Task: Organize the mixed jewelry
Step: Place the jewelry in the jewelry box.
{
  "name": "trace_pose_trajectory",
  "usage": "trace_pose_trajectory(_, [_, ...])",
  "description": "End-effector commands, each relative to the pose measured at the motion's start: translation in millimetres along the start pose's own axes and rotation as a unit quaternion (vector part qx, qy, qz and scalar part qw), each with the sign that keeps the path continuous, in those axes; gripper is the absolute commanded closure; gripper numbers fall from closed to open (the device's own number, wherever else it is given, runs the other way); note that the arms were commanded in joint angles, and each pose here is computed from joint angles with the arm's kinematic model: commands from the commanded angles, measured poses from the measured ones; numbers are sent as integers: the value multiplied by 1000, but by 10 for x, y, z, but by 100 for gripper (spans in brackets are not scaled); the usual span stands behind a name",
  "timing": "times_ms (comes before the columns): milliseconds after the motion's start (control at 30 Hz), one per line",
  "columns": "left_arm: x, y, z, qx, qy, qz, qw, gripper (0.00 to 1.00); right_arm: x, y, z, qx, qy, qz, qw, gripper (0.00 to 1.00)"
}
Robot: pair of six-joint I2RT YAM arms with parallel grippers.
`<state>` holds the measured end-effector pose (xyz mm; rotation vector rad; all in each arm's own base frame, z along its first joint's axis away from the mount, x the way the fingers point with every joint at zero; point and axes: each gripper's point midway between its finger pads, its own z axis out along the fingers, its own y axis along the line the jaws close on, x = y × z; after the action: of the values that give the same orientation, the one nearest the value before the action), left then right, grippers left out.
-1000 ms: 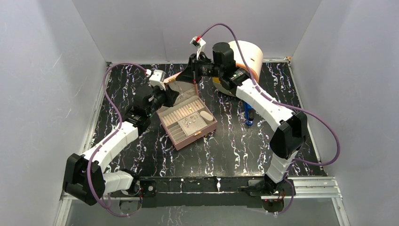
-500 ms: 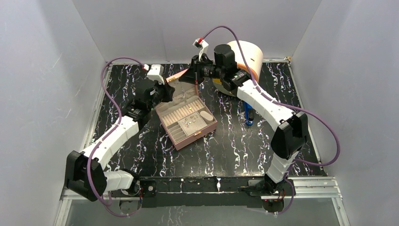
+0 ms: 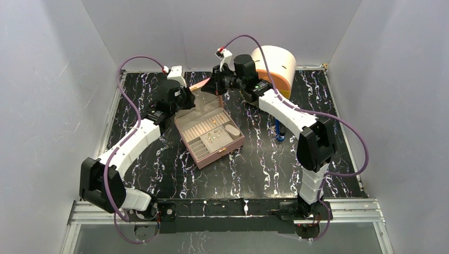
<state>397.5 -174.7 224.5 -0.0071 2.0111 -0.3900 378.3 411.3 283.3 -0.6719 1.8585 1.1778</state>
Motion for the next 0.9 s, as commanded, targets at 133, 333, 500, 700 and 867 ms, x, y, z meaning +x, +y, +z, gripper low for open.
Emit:
trace_pose_trajectory(133, [-241,-26,-40,-18,-26,-24,999,100,-448,-126,-72,29,-78,-25,996,100])
trace_pose_trajectory(333, [-288,2,-14,-34,-38,-52,997,100,-481,-212,-87,26,-84,-13,996,100])
trace_pose_trajectory(500, [-298,-41,57,-35,-38,-76,996,100,-467,-245,-75,24,-82,-10,996,100])
trace_pose_trajectory(700, [-262,-23,103,-50,-37,-97,993,100,-396,-300,-54,28,-76,-6,997,100])
trace_pose_trajectory(867, [-274,48,100,-79,-50,-108,990,100,-356,-332,-23,29,-74,-5,997,100])
